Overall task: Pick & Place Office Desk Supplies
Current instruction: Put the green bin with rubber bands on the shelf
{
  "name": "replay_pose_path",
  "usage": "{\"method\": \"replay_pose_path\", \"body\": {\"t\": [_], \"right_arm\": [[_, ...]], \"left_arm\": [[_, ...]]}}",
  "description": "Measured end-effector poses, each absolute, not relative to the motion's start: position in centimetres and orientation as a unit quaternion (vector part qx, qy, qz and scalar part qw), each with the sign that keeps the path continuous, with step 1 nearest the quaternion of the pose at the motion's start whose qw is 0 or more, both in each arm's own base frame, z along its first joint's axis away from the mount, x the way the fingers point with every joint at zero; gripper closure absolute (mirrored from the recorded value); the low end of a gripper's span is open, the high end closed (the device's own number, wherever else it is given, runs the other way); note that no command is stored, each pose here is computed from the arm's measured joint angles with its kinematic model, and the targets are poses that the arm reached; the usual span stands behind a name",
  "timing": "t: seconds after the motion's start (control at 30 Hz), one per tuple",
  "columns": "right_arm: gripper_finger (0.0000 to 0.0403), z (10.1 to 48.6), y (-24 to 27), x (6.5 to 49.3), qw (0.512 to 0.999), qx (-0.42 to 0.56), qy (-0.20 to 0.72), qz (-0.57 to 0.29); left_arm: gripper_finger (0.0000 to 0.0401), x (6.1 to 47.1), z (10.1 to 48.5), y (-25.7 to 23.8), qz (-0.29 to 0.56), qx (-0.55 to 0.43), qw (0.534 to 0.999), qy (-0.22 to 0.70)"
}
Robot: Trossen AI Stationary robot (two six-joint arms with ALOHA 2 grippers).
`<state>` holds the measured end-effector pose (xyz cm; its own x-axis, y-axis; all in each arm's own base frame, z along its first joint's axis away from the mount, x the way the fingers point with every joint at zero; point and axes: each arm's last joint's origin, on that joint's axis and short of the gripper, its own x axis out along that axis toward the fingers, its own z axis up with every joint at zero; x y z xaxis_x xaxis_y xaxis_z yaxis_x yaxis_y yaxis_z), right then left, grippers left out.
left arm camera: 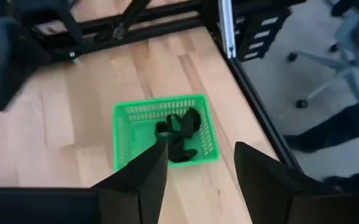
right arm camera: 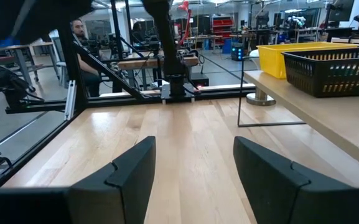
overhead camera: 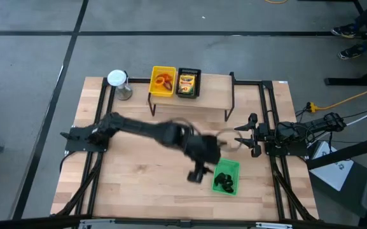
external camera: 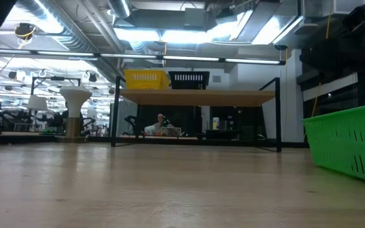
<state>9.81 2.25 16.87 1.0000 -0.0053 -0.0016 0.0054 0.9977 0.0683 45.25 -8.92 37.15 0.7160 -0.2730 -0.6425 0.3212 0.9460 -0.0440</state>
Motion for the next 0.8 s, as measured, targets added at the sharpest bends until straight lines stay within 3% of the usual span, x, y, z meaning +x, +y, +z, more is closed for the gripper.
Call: {"method": "replay_pose_path", "body": {"t": [0.23, 0.5, 0.8], "right_arm": [[0.0184, 16.9, 2.2, 9.8, 0.999, 0.034, 0.001, -0.003], [0.0184, 16.9, 2.2, 9.8, 0.999, 0.034, 0.001, -0.004], [0.0184, 16.9, 2.2, 9.8, 0.999, 0.034, 0.001, -0.004]], "left_arm": [[0.0219, 47.2, 34.1, -13.9, -0.115, 0.028, 0.939, 0.324], [0.0219, 48.6, 29.5, -18.4, -0.122, 0.006, 0.933, 0.339], [0.0219, 48.3, 30.1, -20.9, -0.122, -0.027, 0.947, 0.295]]}}
